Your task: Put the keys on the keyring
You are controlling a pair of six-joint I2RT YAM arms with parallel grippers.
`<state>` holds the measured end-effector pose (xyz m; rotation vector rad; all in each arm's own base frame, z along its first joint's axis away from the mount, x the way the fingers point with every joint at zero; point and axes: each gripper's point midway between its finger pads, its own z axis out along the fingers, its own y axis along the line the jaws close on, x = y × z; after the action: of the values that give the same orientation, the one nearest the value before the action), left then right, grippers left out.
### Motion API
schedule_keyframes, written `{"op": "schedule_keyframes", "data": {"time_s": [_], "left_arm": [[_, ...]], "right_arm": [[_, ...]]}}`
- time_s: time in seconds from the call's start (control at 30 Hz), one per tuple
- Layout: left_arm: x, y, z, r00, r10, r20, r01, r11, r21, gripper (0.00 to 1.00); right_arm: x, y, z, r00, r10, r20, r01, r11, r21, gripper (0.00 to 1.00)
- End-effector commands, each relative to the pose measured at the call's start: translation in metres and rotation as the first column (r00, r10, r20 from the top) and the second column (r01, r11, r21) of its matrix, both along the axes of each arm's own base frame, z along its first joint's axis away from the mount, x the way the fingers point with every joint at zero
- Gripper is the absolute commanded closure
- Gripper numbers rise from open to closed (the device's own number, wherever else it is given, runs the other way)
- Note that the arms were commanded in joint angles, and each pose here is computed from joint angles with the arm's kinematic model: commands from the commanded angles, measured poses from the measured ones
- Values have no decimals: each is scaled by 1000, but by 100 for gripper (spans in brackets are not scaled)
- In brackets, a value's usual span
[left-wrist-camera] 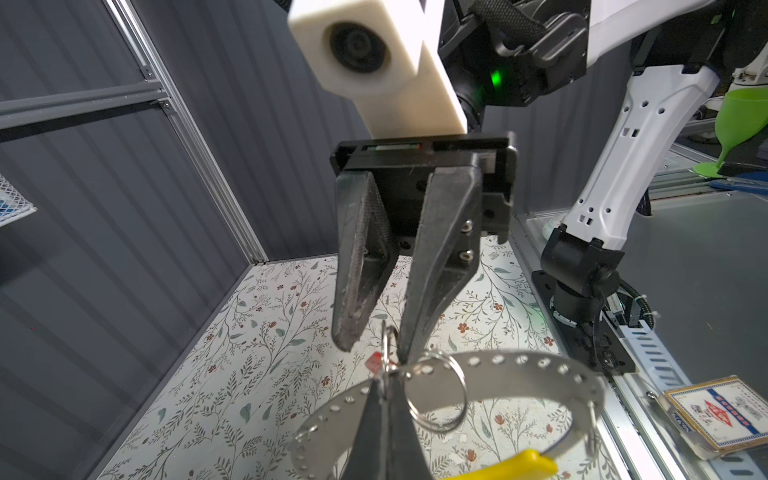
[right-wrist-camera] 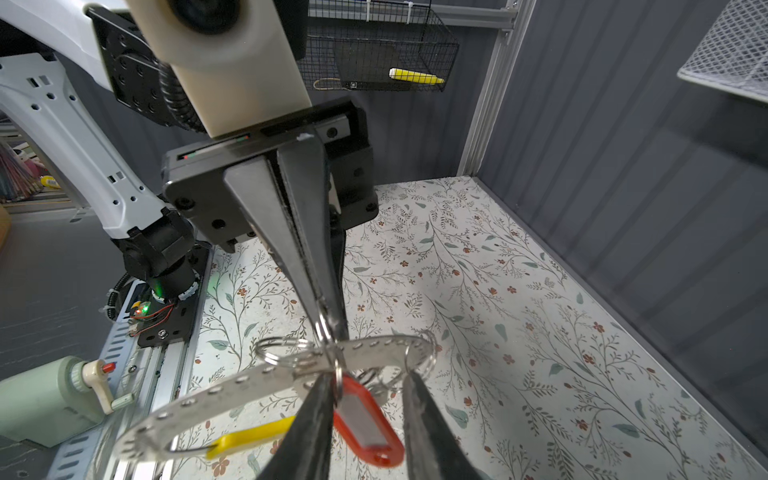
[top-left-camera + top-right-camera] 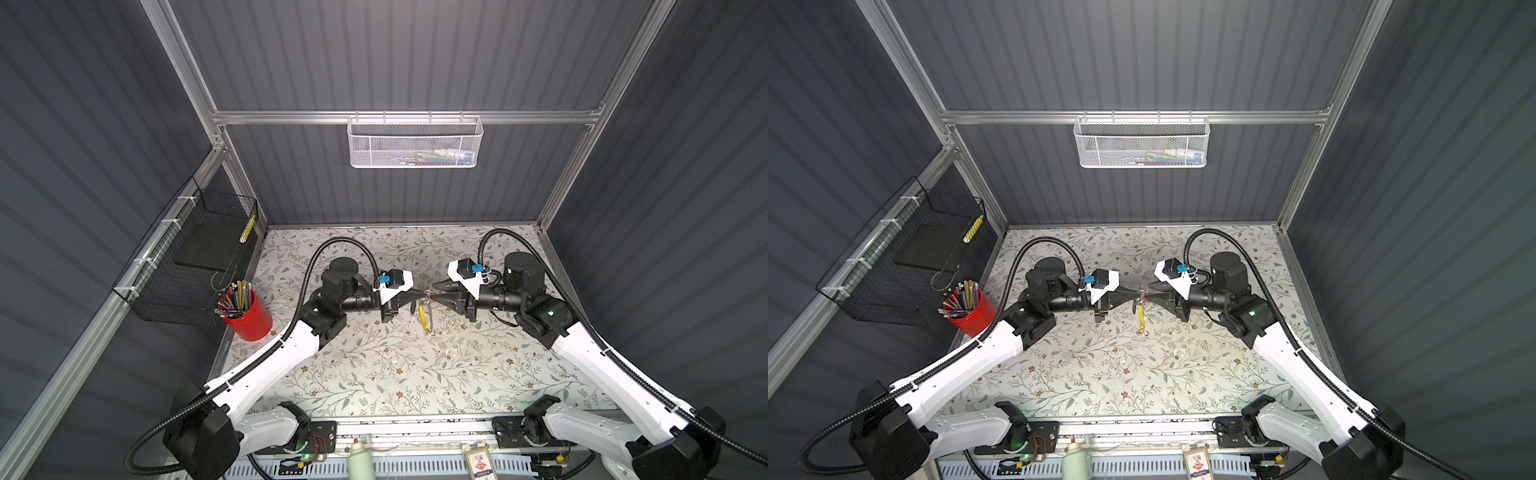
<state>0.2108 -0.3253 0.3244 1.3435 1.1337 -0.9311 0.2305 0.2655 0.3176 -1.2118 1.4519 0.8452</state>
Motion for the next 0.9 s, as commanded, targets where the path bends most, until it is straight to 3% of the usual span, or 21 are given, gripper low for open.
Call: {"op": "schedule_keyframes", "data": {"time_s": [0.0, 0.3, 0.6, 0.87], "left_arm": [[-2, -1, 4, 1000, -26, -2, 26, 1000, -18, 100], [-2, -1, 6, 1000, -26, 6, 26, 999, -22, 100], [-3, -2, 2, 999, -35, -8, 34, 999, -12, 100], [2, -3, -7, 999, -27, -20, 28, 999, 47, 100]], "right_arm": [[-4, 2, 21, 999, 32, 41, -34, 999, 40, 71], [-11, 3, 21, 997, 66, 42, -68, 996, 52, 79], [-15, 5, 24, 994, 93, 50, -96, 993, 64, 99], [-18, 2, 23, 995, 87, 49, -91, 994, 64, 100]]}}
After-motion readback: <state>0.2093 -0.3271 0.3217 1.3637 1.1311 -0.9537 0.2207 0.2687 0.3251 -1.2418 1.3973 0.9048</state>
